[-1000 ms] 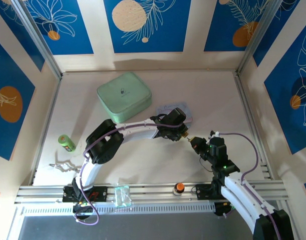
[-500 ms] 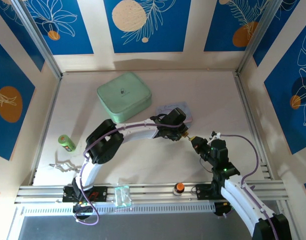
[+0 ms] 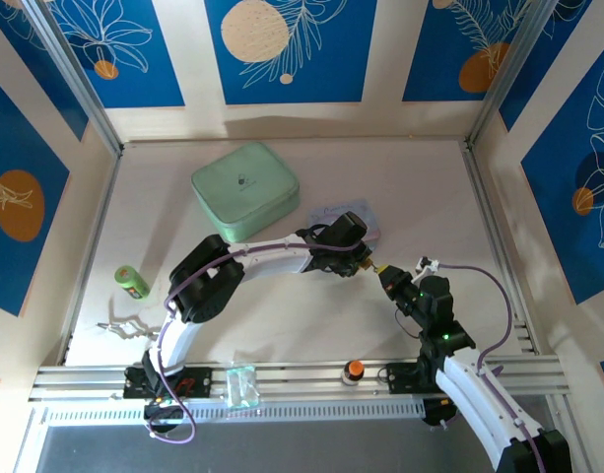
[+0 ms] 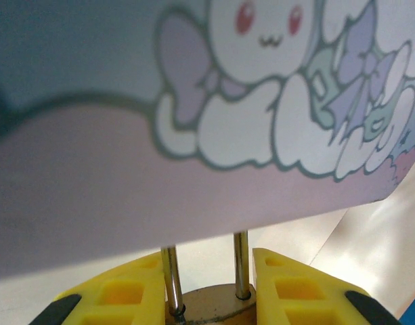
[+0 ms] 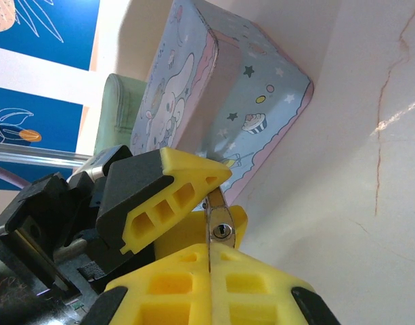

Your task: Unlock the padlock with the key

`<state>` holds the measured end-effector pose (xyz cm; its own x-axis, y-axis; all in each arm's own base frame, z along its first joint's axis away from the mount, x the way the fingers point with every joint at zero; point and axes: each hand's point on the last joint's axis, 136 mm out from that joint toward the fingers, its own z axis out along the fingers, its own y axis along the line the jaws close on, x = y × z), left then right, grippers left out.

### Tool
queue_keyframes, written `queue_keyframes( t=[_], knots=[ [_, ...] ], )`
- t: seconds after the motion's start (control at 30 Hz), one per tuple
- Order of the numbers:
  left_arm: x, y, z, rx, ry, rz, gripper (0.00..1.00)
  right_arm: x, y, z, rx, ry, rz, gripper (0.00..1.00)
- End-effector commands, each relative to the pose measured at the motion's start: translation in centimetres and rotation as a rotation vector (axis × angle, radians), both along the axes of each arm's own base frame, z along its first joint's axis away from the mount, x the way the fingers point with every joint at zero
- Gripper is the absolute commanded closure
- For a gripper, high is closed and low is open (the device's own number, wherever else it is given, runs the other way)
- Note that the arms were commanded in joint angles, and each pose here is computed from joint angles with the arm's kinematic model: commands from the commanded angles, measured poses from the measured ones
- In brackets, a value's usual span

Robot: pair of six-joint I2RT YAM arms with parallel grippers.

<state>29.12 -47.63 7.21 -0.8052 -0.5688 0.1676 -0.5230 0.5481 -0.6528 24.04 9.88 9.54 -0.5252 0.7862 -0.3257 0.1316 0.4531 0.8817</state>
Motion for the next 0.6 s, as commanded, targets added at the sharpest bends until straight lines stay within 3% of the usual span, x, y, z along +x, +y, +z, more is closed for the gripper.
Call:
queue_keyframes(
  t=[0.0, 0.57],
  knots=[
    [-1.7, 0.5, -3.4, 0.016, 0.139, 0.011, 0.84, -0.4, -0.1, -1.1, 0.003, 0.018, 0.002, 1.00],
    [-0.7, 0.9, -1.9, -0.018, 0.112, 0.019, 0.84, -0.5, 0.0, -1.3, 0.004, 0.020, 0.009, 1.00]
  ],
)
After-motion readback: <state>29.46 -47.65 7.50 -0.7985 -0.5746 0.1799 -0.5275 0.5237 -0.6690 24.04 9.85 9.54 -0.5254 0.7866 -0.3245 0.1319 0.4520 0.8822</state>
